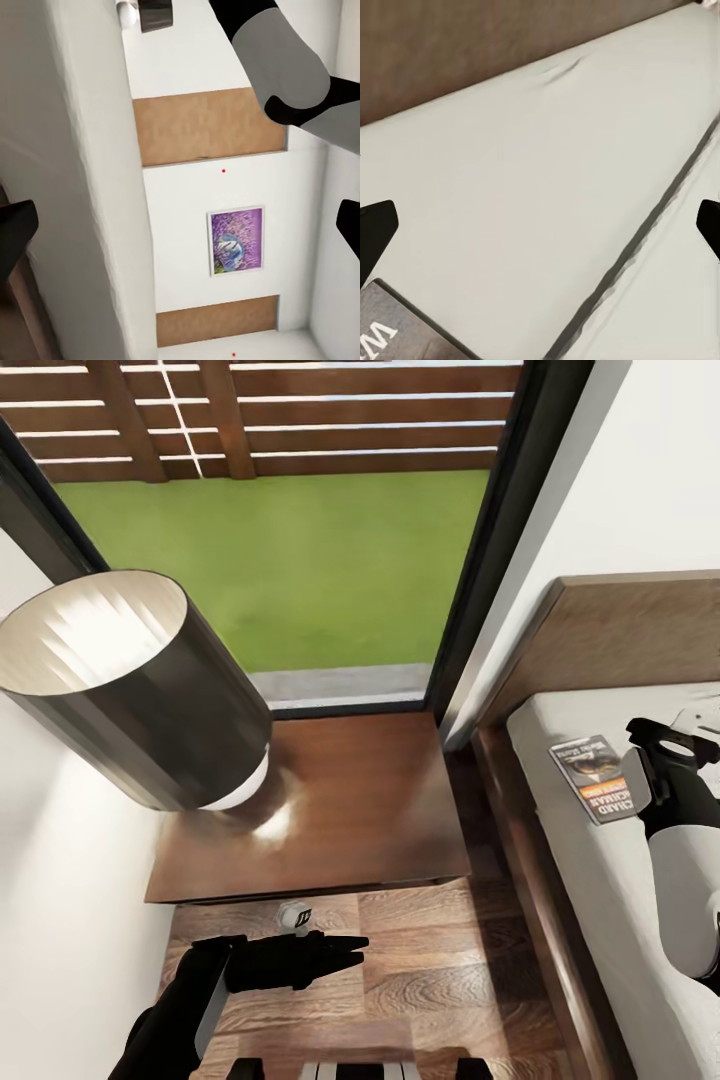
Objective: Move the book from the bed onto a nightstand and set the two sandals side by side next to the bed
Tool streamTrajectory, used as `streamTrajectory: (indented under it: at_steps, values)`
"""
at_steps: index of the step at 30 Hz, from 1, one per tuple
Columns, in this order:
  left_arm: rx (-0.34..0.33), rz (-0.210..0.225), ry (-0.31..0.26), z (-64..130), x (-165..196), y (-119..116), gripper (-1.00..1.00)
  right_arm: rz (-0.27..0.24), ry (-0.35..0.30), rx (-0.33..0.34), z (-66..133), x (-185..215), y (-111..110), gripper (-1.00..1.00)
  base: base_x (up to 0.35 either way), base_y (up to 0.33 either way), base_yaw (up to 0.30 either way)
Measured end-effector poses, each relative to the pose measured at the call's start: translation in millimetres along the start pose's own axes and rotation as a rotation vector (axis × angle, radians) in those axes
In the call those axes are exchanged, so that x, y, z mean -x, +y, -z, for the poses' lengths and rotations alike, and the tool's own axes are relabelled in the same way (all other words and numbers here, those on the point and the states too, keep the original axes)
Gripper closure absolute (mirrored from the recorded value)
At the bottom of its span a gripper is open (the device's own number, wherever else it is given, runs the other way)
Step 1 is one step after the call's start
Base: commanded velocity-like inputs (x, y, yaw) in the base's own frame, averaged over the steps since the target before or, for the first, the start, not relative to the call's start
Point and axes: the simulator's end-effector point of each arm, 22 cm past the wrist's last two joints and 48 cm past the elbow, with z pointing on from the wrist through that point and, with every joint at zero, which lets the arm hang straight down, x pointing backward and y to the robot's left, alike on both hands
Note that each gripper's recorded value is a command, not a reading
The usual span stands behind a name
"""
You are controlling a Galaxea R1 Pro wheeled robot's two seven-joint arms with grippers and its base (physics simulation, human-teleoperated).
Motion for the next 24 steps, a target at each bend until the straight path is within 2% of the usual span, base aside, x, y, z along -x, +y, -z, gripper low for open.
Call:
streamTrajectory:
  at_steps: [24]
  values:
    - [0.000, 0.001, 0.000, -5.0, 7.6, -43.1, -1.00, 0.003, 0.002, -0.001, 16.0, 38.0, -10.4, -1.00, 0.000, 0.000, 0.000]
